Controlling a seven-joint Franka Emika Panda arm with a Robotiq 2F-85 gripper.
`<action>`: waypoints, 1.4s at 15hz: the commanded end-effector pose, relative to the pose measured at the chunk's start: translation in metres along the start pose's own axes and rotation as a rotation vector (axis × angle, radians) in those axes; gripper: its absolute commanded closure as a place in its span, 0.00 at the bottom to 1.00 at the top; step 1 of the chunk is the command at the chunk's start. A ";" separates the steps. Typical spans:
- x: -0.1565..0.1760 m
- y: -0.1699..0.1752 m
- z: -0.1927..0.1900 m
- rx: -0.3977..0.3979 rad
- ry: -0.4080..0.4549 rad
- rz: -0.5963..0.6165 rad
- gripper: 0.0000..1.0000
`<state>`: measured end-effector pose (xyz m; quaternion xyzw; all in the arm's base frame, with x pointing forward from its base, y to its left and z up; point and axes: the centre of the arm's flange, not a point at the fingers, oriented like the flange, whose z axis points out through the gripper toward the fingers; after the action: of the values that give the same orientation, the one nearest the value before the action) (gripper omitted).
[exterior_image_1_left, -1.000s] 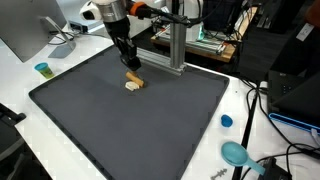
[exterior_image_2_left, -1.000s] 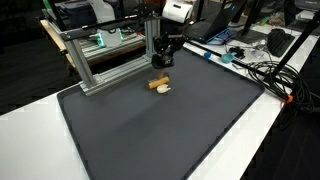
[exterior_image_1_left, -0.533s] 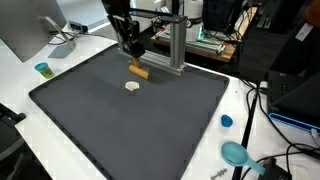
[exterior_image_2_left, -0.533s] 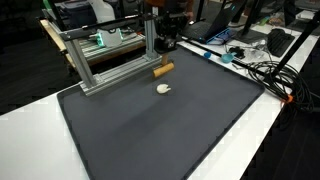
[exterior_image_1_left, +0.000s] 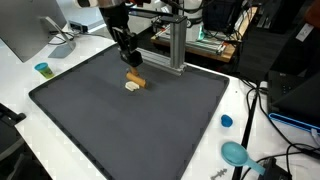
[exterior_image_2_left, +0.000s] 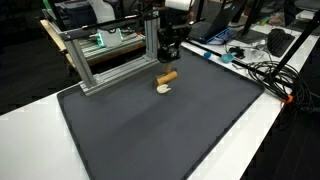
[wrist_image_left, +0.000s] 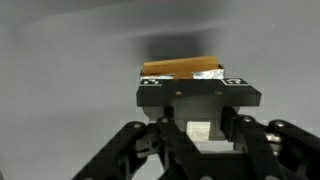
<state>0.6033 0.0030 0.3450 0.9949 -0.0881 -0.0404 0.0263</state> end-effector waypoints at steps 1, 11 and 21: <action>0.020 0.005 0.006 -0.012 0.014 0.034 0.78; 0.020 0.033 -0.025 0.006 0.022 0.120 0.78; 0.026 0.032 -0.004 -0.024 -0.028 0.116 0.78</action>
<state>0.6126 -0.0329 0.3591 0.9875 -0.1416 -0.0595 0.0341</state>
